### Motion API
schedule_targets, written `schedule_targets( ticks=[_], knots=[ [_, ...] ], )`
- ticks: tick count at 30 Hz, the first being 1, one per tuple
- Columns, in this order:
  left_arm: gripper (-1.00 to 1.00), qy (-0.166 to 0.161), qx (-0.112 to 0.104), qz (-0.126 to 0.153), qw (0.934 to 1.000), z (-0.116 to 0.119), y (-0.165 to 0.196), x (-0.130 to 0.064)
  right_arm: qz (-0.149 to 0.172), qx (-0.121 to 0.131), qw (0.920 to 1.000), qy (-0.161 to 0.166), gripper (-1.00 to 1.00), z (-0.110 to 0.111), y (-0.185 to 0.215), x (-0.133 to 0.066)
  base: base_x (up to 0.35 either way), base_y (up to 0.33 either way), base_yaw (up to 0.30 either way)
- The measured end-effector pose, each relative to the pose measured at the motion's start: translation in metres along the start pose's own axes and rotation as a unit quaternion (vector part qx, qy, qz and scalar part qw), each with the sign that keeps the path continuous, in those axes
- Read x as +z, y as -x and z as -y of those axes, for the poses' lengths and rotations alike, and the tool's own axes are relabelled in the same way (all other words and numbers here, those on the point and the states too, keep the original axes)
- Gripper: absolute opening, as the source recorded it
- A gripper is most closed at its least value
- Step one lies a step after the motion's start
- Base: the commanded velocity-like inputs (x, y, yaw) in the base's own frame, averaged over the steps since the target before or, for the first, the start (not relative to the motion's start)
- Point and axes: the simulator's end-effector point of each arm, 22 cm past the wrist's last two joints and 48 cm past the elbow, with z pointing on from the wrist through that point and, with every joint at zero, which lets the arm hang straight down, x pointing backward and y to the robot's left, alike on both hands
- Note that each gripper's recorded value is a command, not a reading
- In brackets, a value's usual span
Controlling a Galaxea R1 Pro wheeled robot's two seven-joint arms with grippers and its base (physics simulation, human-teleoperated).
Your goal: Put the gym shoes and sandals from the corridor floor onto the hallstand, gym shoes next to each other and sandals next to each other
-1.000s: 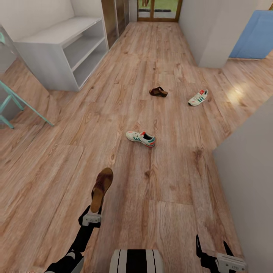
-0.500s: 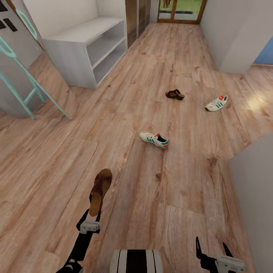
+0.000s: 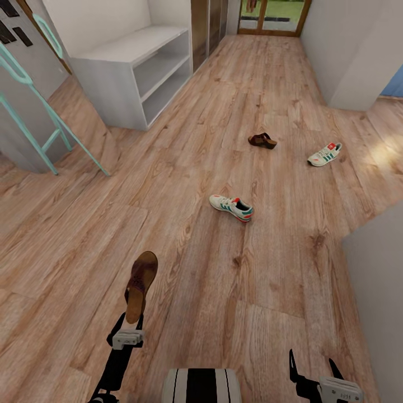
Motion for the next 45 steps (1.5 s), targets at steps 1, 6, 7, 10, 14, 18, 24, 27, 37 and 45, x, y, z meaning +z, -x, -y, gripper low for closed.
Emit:
schedule_targets(
  ticks=[1,6,7,10,14,18,24,27,37,45],
  knots=[
    [-1.00,0.000,0.000,0.000,1.0000,-0.0001,0.0000,-0.0001,0.000,0.000,1.0000,0.000,1.00,0.0000,0.0000,0.0000,0.000,0.000,0.005],
    [-1.00,0.001,-0.001,-0.001,1.0000,-0.0009,-0.0006,-0.0006,0.000,0.000,1.0000,0.000,1.00,0.0004,0.0000,0.0000,0.000,0.000,0.003],
    [-1.00,0.001,-0.001,-0.001,1.0000,-0.0009,-0.0008,-0.0007,0.000,0.000,1.0000,-0.001,1.00,0.0005,0.0000,0.0000,0.000,0.000,0.001],
    [-1.00,0.000,-0.001,-0.003,1.0000,0.0001,-0.0020,-0.0016,0.000,0.000,1.0000,-0.001,1.00,0.0008,-0.0001,0.0000,0.000,0.000,0.000],
    [-1.00,0.005,-0.003,-0.004,1.0000,-0.0020,-0.0029,-0.0024,0.000,0.001,1.0000,-0.001,1.00,0.0010,-0.0001,0.0001,0.000,0.000,0.000],
    [-1.00,0.006,-0.003,-0.004,1.0000,-0.0024,-0.0032,-0.0026,0.000,0.001,1.0000,-0.001,1.00,0.0011,-0.0001,0.0001,0.000,0.000,0.000],
    [-1.00,0.006,-0.003,-0.004,1.0000,-0.0016,-0.0033,-0.0027,0.000,0.001,1.0000,-0.001,1.00,0.0010,-0.0001,0.0000,0.024,0.000,0.000],
    [-1.00,0.005,-0.003,-0.004,1.0000,-0.0013,-0.0032,-0.0025,0.000,0.001,1.0000,-0.001,1.00,0.0008,-0.0001,0.0000,0.144,0.000,0.000],
    [-1.00,0.005,-0.003,-0.004,1.0000,-0.0018,-0.0031,-0.0025,0.000,0.001,1.0000,0.000,1.00,-0.0003,-0.0001,-0.0001,0.258,0.000,0.000],
    [-1.00,0.005,-0.002,-0.004,1.0000,-0.0020,-0.0033,-0.0026,0.000,0.001,1.0000,0.000,1.00,-0.0005,-0.0001,-0.0002,0.310,0.000,0.000]
  ],
)
